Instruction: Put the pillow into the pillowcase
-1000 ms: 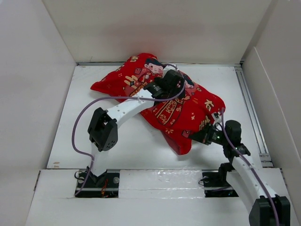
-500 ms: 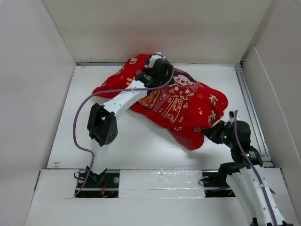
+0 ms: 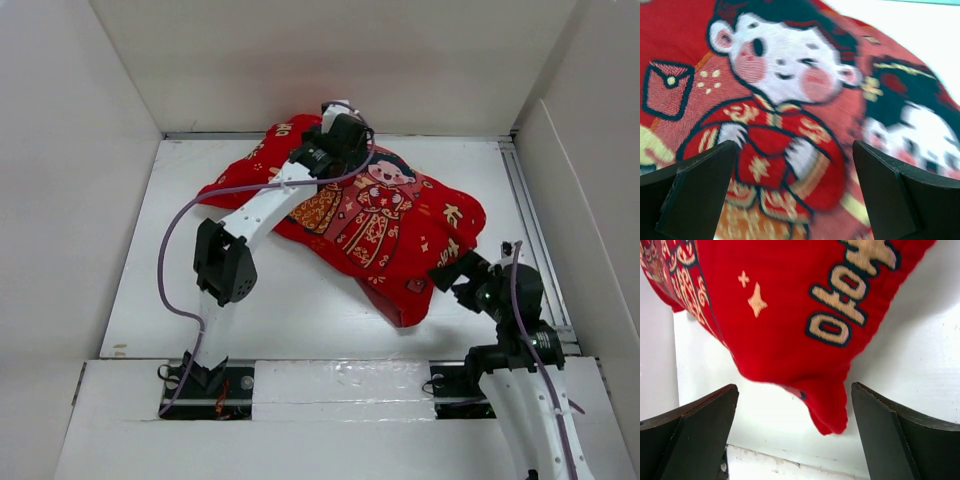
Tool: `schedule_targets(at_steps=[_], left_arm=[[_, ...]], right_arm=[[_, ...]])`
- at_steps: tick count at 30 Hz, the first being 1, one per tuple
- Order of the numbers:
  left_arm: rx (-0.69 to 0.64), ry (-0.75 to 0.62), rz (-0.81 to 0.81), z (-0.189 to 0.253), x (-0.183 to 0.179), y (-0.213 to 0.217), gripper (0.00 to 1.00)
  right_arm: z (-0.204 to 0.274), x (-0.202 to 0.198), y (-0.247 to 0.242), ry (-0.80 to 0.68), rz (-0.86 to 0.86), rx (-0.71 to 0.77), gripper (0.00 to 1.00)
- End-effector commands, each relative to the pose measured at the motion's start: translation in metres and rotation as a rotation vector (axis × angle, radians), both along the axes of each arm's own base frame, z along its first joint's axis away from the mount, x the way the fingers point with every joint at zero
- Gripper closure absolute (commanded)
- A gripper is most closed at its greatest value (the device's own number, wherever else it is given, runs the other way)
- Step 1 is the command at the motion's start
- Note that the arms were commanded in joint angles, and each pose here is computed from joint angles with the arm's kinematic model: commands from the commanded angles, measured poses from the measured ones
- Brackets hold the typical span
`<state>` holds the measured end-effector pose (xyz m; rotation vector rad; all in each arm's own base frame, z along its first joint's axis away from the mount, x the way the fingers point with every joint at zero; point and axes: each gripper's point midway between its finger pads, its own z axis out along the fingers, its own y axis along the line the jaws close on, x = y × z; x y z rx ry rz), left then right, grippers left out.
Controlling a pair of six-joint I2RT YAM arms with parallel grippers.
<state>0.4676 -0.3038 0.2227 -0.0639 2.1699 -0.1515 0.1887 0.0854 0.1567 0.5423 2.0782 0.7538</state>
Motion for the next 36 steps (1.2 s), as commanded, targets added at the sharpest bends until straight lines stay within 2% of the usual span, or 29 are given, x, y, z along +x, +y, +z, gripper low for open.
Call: schedule_targets(at_steps=[1,2,4,5,8,10,13,14,18,19,21,22,24,25,26,27,28,29,31,32,34,35,36], left_arm=[[0.038,-0.142,-0.123,0.088,-0.038,-0.025,0.01],[0.040,-0.169,-0.142,0.103,-0.043,-0.033,0.01],[0.048,-0.157,-0.210,0.102,-0.062,-0.056,0.01],[0.053,-0.150,-0.221,0.101,-0.067,-0.059,0.01],[0.067,-0.127,-0.251,0.089,-0.076,-0.066,0.01],[0.099,-0.109,-0.273,0.071,-0.077,-0.067,0.01],[0.175,-0.080,-0.315,0.036,-0.069,-0.076,0.01],[0.201,-0.043,-0.326,0.012,-0.066,-0.082,0.01],[0.203,0.003,-0.368,-0.018,-0.064,-0.097,0.01],[0.166,0.005,-0.405,-0.022,-0.065,-0.108,0.01],[0.147,0.028,-0.444,-0.039,-0.071,-0.113,0.01],[0.122,0.021,-0.464,-0.042,-0.071,-0.120,0.01],[0.115,0.037,-0.484,-0.048,-0.073,-0.125,0.01],[0.120,0.054,-0.493,-0.057,-0.072,-0.130,0.01],[0.126,0.085,-0.496,-0.070,-0.074,-0.131,0.01],[0.119,0.076,-0.496,-0.068,-0.070,-0.135,0.01],[0.122,0.094,-0.507,-0.075,-0.072,-0.137,0.01],[0.113,0.111,-0.514,-0.081,-0.074,-0.140,0.01],[0.102,0.108,-0.522,-0.080,-0.074,-0.142,0.01],[0.088,0.105,-0.534,-0.079,-0.074,-0.146,0.01],[0.066,0.089,-0.527,-0.069,-0.072,-0.149,0.01],[0.042,0.076,-0.531,-0.059,-0.067,-0.150,0.01],[-0.017,0.045,-0.553,-0.033,-0.067,-0.161,0.01]], right_arm=[[0.007,0.018,-0.006,0.010,-0.052,0.001,0.00],[0.010,0.035,-0.003,-0.023,-0.039,0.019,0.00],[-0.028,0.053,0.000,0.103,-0.018,0.065,0.00],[-0.016,0.073,0.000,0.011,-0.003,0.086,0.00],[-0.016,0.094,-0.012,-0.074,-0.054,0.118,0.00],[0.001,0.110,-0.022,-0.147,-0.077,0.093,0.00],[-0.003,0.123,-0.039,-0.114,-0.114,0.072,0.00],[-0.011,0.126,-0.047,-0.094,-0.145,0.054,0.00],[-0.020,0.130,-0.080,-0.092,-0.228,0.085,0.00],[-0.013,0.136,-0.088,-0.145,-0.243,0.097,0.00],[-0.035,0.143,-0.100,-0.113,-0.251,0.154,0.00],[-0.042,0.150,-0.097,-0.101,-0.236,0.202,0.00],[-0.026,0.176,-0.069,-0.190,-0.033,0.289,0.00],[-0.026,0.187,-0.042,-0.257,0.092,0.389,0.00],[-0.019,0.194,-0.042,-0.326,0.097,0.430,0.00],[-0.004,0.190,-0.021,-0.405,0.192,0.479,0.00],[-0.016,0.192,-0.013,-0.403,0.208,0.555,0.00],[-0.001,0.193,-0.007,-0.411,0.245,0.642,0.00],[0.023,0.201,0.017,-0.469,0.354,0.637,0.01],[0.055,0.198,0.024,-0.571,0.402,0.594,0.05],[0.079,0.203,0.042,-0.542,0.463,0.572,0.35],[0.135,0.204,0.046,-0.656,0.511,0.513,0.89],[0.162,0.216,0.055,-0.648,0.525,0.464,1.00]])
